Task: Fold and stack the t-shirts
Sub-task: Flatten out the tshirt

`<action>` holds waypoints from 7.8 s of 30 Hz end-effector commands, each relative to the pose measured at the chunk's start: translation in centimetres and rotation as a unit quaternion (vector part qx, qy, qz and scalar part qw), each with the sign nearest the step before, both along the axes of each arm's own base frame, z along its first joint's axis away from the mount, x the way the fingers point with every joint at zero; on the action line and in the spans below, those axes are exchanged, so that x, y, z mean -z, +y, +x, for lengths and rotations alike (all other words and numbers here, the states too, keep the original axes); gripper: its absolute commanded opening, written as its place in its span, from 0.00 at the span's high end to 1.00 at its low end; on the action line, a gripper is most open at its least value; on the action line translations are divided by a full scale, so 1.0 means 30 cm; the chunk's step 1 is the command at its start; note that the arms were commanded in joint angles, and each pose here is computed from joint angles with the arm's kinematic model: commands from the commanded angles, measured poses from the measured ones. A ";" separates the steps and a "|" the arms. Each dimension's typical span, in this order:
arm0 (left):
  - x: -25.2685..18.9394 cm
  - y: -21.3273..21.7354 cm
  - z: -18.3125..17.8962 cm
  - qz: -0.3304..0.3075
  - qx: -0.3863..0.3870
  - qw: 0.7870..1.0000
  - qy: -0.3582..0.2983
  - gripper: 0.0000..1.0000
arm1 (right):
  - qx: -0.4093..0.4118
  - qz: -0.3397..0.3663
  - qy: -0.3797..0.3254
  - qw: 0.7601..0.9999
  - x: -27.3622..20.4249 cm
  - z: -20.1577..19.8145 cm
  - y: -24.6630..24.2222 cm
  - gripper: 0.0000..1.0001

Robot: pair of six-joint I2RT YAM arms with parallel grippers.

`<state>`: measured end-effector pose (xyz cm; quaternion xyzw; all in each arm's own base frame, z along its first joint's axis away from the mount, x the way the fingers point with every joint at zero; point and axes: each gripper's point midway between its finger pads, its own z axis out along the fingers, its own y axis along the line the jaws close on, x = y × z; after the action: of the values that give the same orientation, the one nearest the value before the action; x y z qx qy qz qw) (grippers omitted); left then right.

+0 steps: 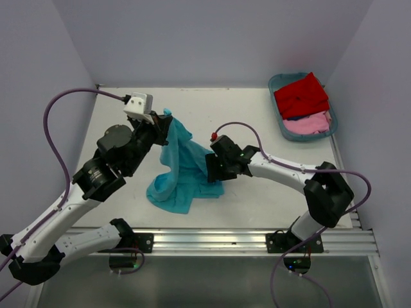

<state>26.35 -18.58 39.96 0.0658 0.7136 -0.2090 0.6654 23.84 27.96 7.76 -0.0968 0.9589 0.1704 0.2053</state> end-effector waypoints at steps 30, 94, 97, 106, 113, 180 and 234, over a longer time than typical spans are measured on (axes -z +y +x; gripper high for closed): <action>-0.049 0.081 -0.019 -0.025 -0.038 0.999 -0.024 1.00 | -0.027 -0.081 -0.022 0.996 0.061 -0.065 0.194 0.58; 0.014 0.132 -0.035 -0.018 -0.063 0.998 -0.008 1.00 | 0.043 -0.152 -0.094 0.983 -0.096 0.043 0.025 1.00; 0.012 0.164 -0.043 -0.017 -0.078 0.997 -0.010 1.00 | 0.108 -0.161 -0.135 0.972 -0.233 0.131 -0.114 1.00; -0.077 0.323 -0.064 -0.019 -0.170 0.985 -0.037 1.00 | 0.259 -0.126 -0.278 0.916 -0.728 0.271 -0.468 1.00; -0.215 0.473 -0.120 -0.034 -0.239 0.967 -0.076 1.00 | 0.300 -0.103 -0.344 0.884 -0.944 0.242 -0.579 1.00; 0.799 0.595 0.750 0.195 -0.286 0.914 0.214 1.00 | 0.269 -0.269 -0.214 0.900 -0.358 0.821 -0.469 1.00; -0.535 0.413 -0.086 -0.008 -0.071 0.979 -0.193 1.00 | 0.143 0.093 -0.494 0.853 -1.368 0.116 -0.572 1.00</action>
<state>29.78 -6.91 52.69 0.0446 0.6409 -0.1382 0.7537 30.41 10.92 46.08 0.0064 0.7526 0.1085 0.6494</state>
